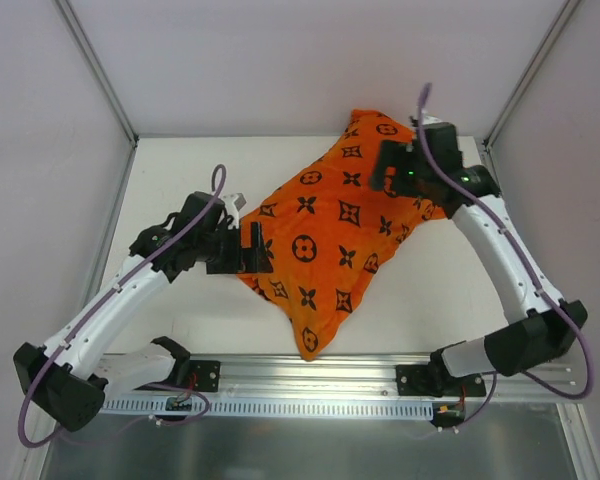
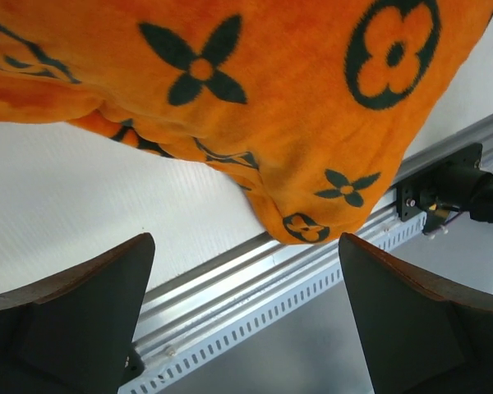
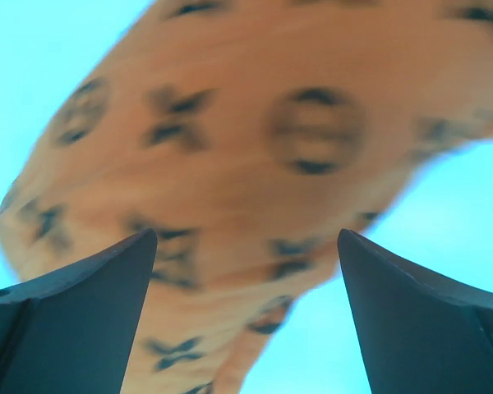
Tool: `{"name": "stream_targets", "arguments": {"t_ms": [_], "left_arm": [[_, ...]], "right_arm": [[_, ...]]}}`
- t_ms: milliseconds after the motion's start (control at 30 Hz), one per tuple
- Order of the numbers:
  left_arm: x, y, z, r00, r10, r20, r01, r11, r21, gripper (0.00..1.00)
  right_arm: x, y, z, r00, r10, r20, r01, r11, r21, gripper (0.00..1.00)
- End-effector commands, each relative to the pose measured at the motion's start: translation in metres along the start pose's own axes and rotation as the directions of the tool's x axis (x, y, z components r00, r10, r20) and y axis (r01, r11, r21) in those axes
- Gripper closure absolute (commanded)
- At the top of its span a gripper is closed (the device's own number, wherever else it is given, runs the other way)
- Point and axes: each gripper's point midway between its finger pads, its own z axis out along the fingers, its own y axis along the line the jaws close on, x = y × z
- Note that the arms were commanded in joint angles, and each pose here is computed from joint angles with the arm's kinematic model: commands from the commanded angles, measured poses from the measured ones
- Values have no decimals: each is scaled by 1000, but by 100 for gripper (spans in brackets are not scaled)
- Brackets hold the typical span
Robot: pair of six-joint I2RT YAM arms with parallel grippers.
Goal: Remove the pillowcase from the pillow
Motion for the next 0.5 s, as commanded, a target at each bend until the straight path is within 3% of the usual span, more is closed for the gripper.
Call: {"name": "stream_targets", "arguments": {"t_ms": [0, 167, 300, 467], "left_arm": [[-2, -25, 3, 1000, 20, 8, -20, 1000, 5, 2], [29, -48, 39, 994, 31, -105, -28, 999, 34, 1], [70, -78, 71, 974, 88, -207, -73, 994, 76, 1], [105, -118, 98, 950, 170, -261, -140, 982, 129, 1]], "right_arm": [[-1, -68, 1, 983, 175, 56, -180, 978, 104, 4], [33, -117, 21, 931, 365, -9, -363, 929, 70, 4], [36, -154, 32, 868, 497, -2, -497, 867, 47, 4], [46, -170, 47, 822, 568, -34, -568, 823, 18, 4]]}}
